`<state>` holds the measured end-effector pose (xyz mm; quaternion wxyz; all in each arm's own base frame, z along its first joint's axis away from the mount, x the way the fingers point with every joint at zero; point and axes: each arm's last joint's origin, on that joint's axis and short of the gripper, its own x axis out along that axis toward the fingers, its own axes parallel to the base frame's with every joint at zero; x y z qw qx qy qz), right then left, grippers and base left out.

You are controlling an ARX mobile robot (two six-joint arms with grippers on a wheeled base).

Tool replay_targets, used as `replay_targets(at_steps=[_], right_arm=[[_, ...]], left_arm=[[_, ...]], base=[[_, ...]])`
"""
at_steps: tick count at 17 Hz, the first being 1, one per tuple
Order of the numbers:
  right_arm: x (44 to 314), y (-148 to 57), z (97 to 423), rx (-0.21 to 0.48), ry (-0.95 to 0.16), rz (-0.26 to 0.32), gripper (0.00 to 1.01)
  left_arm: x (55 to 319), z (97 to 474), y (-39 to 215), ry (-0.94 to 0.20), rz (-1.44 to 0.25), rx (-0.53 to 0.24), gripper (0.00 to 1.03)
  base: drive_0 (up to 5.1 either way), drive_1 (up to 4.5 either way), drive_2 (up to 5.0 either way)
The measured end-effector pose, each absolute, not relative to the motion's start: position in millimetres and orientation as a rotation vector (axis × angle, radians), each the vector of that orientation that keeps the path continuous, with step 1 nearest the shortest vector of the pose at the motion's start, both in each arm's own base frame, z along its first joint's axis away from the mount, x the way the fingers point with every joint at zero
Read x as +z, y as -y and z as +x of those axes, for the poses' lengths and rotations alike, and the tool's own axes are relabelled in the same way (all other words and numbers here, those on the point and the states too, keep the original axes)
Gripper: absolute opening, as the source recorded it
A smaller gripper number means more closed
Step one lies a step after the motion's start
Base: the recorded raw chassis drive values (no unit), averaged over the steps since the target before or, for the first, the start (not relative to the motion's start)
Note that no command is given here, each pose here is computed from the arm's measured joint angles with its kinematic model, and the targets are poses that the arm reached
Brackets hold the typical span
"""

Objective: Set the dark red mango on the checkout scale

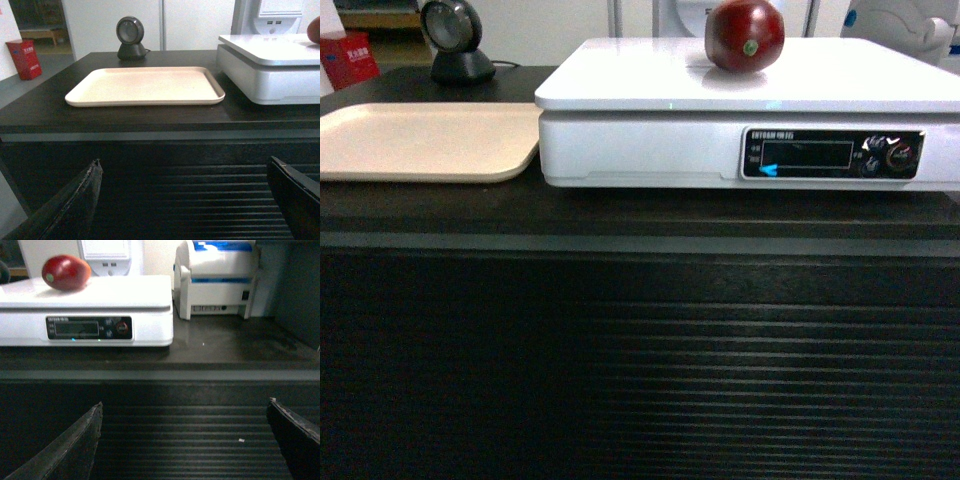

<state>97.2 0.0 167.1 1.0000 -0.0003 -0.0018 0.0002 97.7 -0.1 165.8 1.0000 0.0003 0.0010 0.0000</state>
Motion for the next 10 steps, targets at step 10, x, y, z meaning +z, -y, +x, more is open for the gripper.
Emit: replay_targets(at_steps=[10], right_arm=[[167.2,0.0,97.2,0.0,0.005,-0.001,0.98]], left_arm=[[165.6,97.8,0.2,-0.004,0.001,-0.002,0.98]], base=[[0.0,0.0,0.0]])
